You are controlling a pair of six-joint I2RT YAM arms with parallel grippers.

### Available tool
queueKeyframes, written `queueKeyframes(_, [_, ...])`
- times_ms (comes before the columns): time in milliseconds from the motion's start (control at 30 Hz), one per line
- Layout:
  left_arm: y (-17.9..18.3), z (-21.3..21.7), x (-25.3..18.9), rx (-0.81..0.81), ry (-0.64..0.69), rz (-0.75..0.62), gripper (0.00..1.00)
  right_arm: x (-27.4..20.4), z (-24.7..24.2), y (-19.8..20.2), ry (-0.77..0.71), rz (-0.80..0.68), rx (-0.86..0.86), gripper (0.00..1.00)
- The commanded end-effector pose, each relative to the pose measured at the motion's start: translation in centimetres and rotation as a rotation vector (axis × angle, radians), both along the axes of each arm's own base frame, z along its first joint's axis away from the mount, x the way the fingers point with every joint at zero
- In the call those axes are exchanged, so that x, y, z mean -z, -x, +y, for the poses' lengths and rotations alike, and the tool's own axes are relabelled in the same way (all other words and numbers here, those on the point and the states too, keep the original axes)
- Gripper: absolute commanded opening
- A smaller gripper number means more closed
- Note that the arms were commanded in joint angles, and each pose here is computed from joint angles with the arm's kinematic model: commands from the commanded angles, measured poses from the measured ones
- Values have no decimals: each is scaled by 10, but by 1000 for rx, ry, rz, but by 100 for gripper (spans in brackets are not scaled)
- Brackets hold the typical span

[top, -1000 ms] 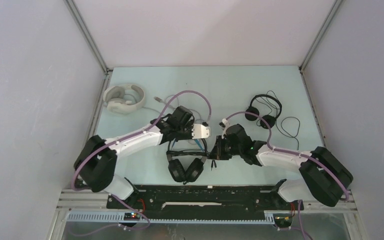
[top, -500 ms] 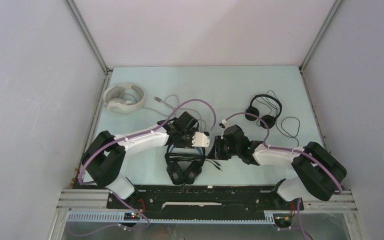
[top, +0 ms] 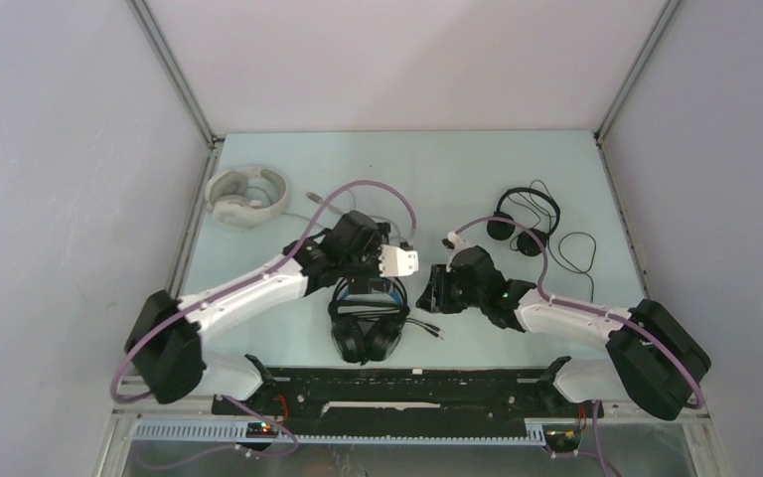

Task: Wrap the headphones
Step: Place the headphones at the center of the board.

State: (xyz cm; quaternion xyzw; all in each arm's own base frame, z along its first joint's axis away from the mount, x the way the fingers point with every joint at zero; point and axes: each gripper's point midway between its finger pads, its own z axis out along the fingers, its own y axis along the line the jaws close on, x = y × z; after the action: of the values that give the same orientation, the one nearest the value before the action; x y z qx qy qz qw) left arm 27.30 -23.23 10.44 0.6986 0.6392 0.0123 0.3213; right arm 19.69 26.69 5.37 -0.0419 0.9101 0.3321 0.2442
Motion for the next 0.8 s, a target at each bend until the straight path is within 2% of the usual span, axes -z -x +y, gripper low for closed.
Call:
queueKeyframes(0, [-10, -11, -78, -131, 293, -111, 100, -29, 18, -2, -37, -143, -125, 40])
queueKeyframes(133, [-20, 18, -140, -364, 463, -203, 100, -41, 38, 22, -26, -288, -343, 49])
queueKeyframes(233, [-15, 42, -166, -509, 581, -220, 100, -57, 42, 31, 6, -449, -448, 56])
queueKeyframes(300, [-12, 57, -180, -606, 675, -236, 100, -71, 44, 35, -10, -517, -510, 69])
queueKeyframes(333, [-10, 63, -183, -641, 708, -240, 100, -76, 44, 36, -9, -546, -537, 71])
queueKeyframes(400, [-5, 79, -191, -709, 777, -268, 100, -81, 44, 39, -4, -606, -610, 73])
queueKeyframes(567, [9, 119, -200, -836, 921, -393, 100, -70, 43, 61, 27, -750, -915, 74])
queueKeyframes(667, [21, 135, -207, -835, 1010, -460, 100, -69, 42, 70, 32, -823, -1046, 74])
queueKeyframes(767, [31, 142, -217, -812, 1094, -489, 100, -75, 44, 73, 30, -967, -1162, 75])
